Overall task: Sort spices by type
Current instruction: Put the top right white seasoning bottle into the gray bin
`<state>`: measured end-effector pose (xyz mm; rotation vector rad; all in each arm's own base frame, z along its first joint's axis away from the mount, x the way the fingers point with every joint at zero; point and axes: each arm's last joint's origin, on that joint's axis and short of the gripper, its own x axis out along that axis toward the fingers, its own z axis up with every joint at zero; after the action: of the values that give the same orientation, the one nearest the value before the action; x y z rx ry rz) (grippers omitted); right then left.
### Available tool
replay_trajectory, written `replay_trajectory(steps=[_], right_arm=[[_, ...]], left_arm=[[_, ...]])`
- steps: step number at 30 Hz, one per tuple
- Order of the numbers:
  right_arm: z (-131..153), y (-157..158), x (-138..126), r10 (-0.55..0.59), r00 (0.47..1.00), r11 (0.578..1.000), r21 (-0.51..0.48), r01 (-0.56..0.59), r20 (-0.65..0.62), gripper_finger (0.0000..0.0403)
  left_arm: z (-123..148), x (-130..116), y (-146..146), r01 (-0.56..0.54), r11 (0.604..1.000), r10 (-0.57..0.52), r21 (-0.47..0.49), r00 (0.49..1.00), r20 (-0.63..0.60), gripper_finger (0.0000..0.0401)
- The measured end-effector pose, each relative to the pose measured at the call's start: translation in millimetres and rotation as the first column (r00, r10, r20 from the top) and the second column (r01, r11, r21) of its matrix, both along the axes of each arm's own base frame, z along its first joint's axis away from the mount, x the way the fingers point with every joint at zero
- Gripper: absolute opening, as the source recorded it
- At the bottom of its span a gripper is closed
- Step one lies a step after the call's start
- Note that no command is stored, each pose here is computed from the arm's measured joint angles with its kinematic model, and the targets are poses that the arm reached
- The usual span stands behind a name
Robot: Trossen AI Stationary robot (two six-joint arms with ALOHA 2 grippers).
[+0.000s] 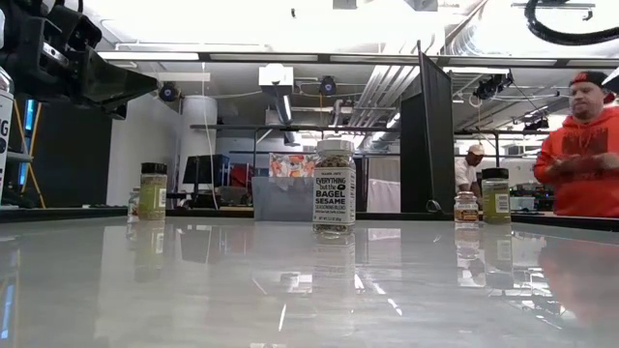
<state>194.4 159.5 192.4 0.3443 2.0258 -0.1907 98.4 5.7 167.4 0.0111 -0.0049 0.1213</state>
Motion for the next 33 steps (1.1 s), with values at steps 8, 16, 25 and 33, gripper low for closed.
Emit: replay_trajectory(steps=[8,16,25,33], right_arm=[[-8.6,-5.3,6.3,0.039,0.998,0.999,0.033,-0.037,-0.053,0.0000],[-14.8,-12.8,12.6,0.058,0.992,0.995,0.093,-0.047,-0.110,0.0000],[-13.6,-19.5,14.3,0.070,0.989,0.992,0.113,-0.056,-0.127,0.0000],[-12.7,-18.7,13.2,0.118,0.984,0.979,0.180,-0.094,-0.130,0.0000]], left_arm=[[0.0,0.0,0.0,0.000,1.000,0.000,0.000,1.000,0.000,0.0000],[0.0,0.0,0.0,0.000,1.000,0.000,0.000,1.000,0.000,0.0000],[0.0,0.0,0.0,0.000,1.000,0.000,0.000,1.000,0.000,0.0000],[0.0,0.0,0.0,0.000,1.000,0.000,0.000,1.000,0.000,0.0000]])
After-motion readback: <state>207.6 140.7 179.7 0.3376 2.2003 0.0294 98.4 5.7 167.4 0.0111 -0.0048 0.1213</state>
